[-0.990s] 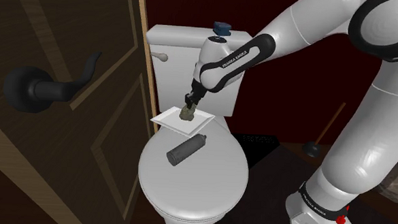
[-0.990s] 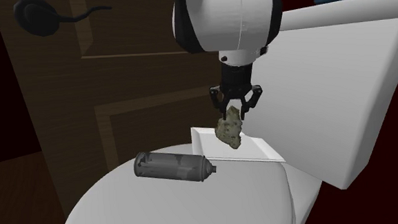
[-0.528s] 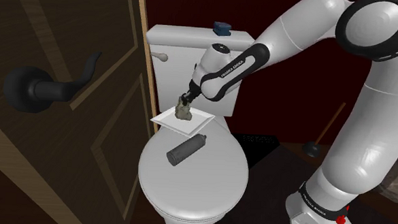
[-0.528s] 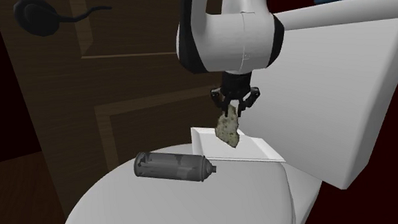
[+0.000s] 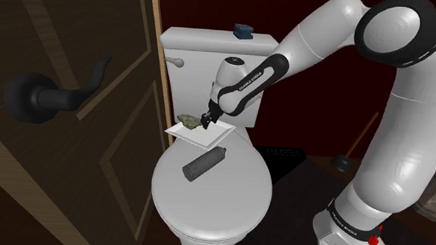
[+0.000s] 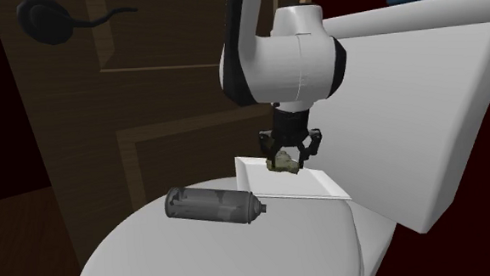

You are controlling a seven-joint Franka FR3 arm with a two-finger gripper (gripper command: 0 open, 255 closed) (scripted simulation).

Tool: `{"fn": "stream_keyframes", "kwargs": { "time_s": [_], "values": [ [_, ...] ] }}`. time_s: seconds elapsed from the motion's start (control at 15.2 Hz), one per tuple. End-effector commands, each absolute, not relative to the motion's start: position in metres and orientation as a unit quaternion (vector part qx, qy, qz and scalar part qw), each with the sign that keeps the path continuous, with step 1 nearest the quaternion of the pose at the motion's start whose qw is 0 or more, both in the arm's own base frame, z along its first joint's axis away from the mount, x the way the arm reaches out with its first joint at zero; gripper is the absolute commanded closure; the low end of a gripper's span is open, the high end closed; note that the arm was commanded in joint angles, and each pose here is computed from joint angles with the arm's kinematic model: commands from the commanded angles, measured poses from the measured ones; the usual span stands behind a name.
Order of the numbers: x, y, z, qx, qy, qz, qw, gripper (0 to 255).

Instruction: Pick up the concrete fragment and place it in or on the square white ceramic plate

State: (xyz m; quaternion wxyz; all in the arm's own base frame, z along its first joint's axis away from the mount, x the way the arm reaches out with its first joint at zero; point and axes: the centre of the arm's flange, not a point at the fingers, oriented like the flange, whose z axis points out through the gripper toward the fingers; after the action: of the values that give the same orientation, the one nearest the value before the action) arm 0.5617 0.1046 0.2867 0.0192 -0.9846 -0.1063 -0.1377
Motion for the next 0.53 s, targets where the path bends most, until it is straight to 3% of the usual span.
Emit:
{"fn": "stream_keyframes", "kwargs": {
  "time_s": [0.0, 0.46],
  "values": [
    [0.586, 0.11, 0.288, -0.986, -0.108, -0.125, 0.021, 0],
    [0.692, 0.133, 0.284, -0.991, -0.113, -0.069, 0.032, 0]
  ]
}}
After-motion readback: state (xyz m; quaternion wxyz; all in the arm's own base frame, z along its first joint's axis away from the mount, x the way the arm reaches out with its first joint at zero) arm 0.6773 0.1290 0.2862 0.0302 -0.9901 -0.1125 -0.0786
